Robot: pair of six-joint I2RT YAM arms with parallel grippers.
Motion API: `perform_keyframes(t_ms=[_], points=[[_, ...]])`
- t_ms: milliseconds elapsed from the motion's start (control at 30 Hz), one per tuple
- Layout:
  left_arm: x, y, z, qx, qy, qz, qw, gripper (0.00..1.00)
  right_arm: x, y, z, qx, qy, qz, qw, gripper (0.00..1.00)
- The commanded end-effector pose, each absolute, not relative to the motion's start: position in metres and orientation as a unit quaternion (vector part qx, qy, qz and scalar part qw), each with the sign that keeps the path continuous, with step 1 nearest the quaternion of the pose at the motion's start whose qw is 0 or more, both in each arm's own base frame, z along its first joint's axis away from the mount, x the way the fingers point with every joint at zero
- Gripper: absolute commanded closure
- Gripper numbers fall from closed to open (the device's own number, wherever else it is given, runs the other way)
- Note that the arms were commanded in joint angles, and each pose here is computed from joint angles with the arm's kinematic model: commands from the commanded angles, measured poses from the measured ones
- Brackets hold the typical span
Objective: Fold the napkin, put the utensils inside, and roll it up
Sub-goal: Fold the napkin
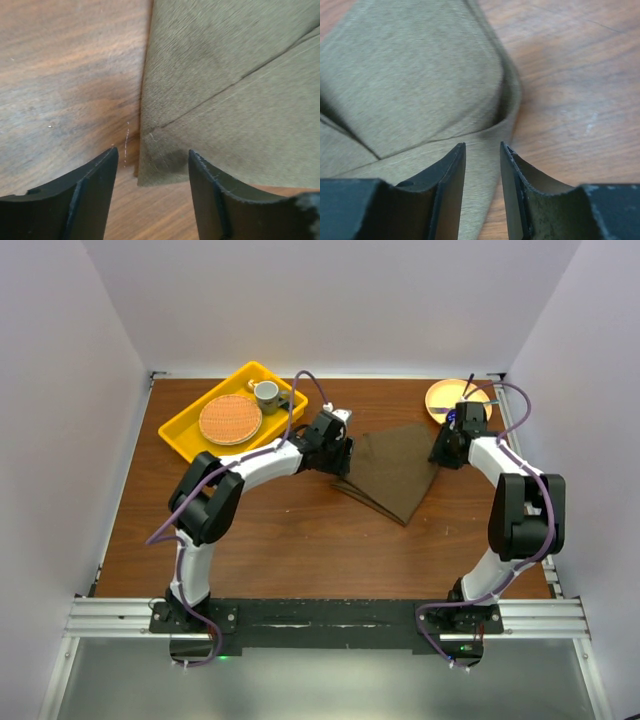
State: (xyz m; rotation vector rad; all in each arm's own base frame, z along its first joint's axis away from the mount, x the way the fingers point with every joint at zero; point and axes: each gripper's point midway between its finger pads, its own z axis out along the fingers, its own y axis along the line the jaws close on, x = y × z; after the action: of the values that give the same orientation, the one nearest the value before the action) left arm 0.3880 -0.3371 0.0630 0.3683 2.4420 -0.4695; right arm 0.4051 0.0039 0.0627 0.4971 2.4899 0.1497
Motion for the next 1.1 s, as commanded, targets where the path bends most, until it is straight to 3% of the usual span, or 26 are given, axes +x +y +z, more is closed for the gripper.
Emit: perform_keyframes(t_ms=[0,233,300,600,833,1067], points=[[0.395,-0.338,0.057,0.148,0.919,-0.179,0.317,0.43,0.431,0.018,0.095,0.161,0.921,0.083,0.344,0.66],[0.378,-0.337,0.050,0.151,0.919,-0.201,0.303,0.65,0.435,0.015,0.076,0.172,0.926,0.073,0.327,0.75],[0.376,-0.336,0.051,0.152,0.919,-0.203,0.303,0.66,0.434,0.012,0.071,0.176,0.928,0.067,0.321,0.76],[0.376,-0.338,0.058,0.158,0.915,-0.210,0.308,0.60,0.424,-0.007,0.043,0.191,0.938,0.010,0.290,0.82],[0.381,-0.343,0.095,0.164,0.902,-0.221,0.333,0.53,0.429,-0.011,0.070,0.169,0.934,-0.008,0.314,0.83],[0.378,-0.346,0.141,0.151,0.882,-0.256,0.365,0.45,0.429,0.029,0.096,0.131,0.933,0.024,0.335,0.77]])
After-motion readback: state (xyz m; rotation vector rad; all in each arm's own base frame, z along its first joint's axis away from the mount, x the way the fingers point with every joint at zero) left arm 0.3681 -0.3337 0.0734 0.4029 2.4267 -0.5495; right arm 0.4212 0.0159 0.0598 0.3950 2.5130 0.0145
